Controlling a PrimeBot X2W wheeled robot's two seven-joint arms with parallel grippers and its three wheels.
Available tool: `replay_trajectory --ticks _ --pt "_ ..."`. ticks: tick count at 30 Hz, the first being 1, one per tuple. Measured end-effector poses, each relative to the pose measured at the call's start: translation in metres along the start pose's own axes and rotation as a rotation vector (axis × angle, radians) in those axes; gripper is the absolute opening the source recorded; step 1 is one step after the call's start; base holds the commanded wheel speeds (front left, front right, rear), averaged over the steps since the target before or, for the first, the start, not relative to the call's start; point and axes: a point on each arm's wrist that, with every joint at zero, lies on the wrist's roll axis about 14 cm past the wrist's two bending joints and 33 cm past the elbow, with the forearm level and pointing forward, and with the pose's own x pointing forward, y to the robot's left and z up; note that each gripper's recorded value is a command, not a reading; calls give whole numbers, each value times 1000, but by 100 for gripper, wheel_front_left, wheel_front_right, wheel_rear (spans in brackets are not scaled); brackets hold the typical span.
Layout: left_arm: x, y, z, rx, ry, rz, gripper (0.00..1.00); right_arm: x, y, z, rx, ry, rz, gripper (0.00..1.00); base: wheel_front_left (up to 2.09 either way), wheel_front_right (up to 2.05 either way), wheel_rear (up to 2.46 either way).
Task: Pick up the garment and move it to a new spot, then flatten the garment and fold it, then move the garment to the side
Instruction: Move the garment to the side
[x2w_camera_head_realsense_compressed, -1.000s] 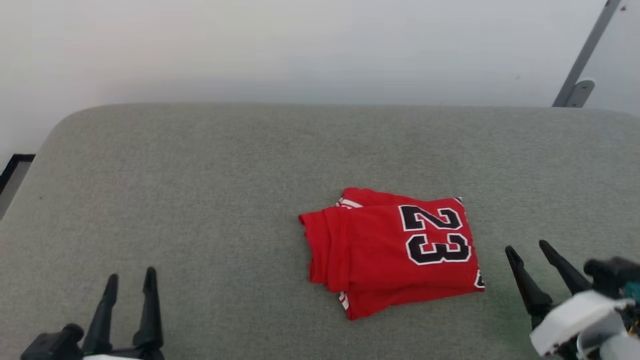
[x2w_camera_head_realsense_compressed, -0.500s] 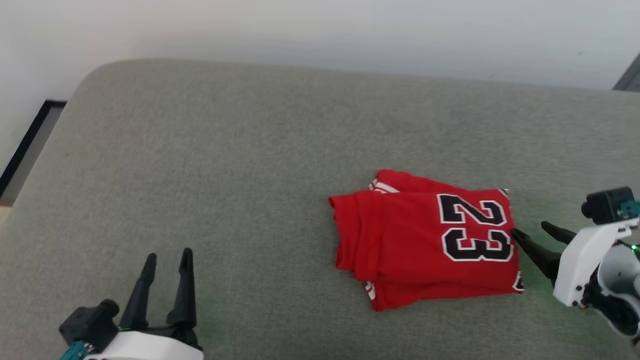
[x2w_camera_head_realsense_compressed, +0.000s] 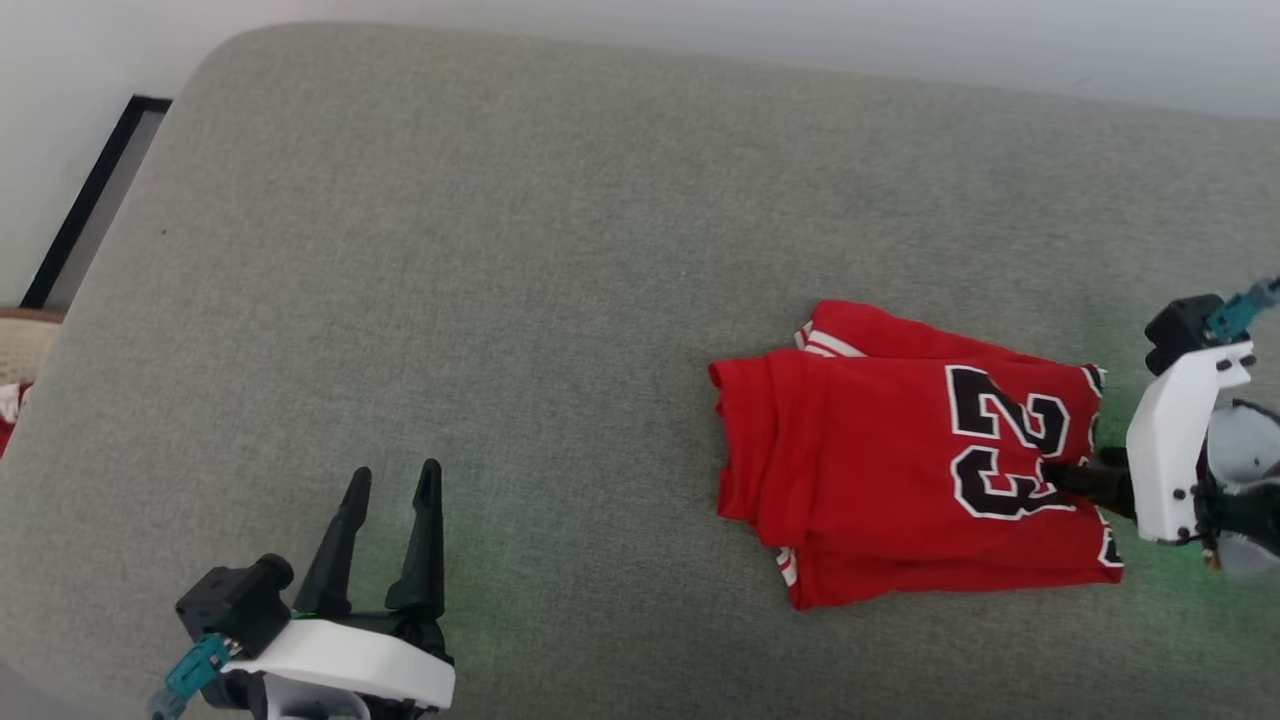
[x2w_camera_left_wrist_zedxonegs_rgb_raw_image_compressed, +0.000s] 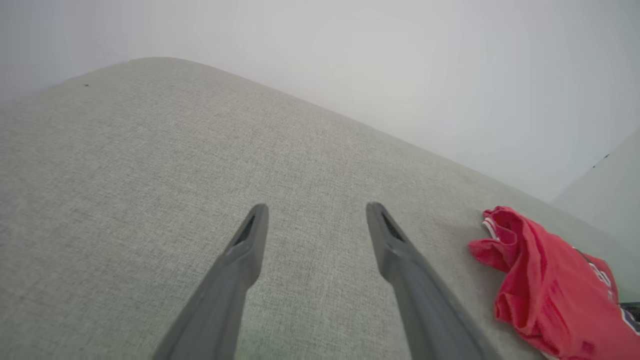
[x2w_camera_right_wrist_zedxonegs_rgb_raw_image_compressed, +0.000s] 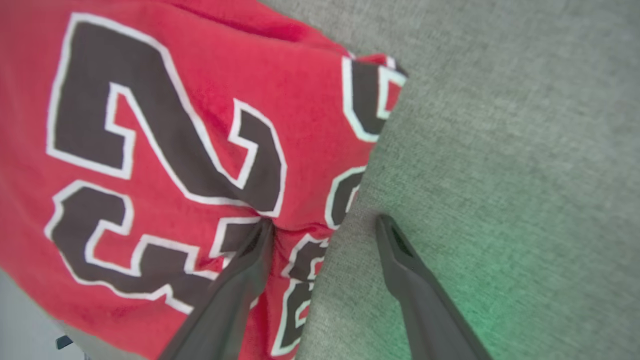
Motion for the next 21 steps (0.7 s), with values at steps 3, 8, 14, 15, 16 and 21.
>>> replay_trajectory --ticks 3,8,14,15,16,21 --pt "1 2 -3 1 10 10 100 6 2 -3 2 70 12 38 0 0 0" --pt "5 4 -3 -4 11 13 100 9 10 -1 29 76 53 0 0 0 0" --pt "20 -12 5 2 -15 -44 100 -3 -1 8 69 5 38 0 0 0 0" --pt "23 -15 6 5 -17 -57 100 -7 -7 10 72 -9 24 0 0 0 0" --pt "26 -17 7 10 -20 -68 100 -10 -12 11 75 -22 11 0 0 0 0" --pt "44 -35 8 20 -26 -129 100 -34 -55 12 111 -73 -102 0 0 0 0"
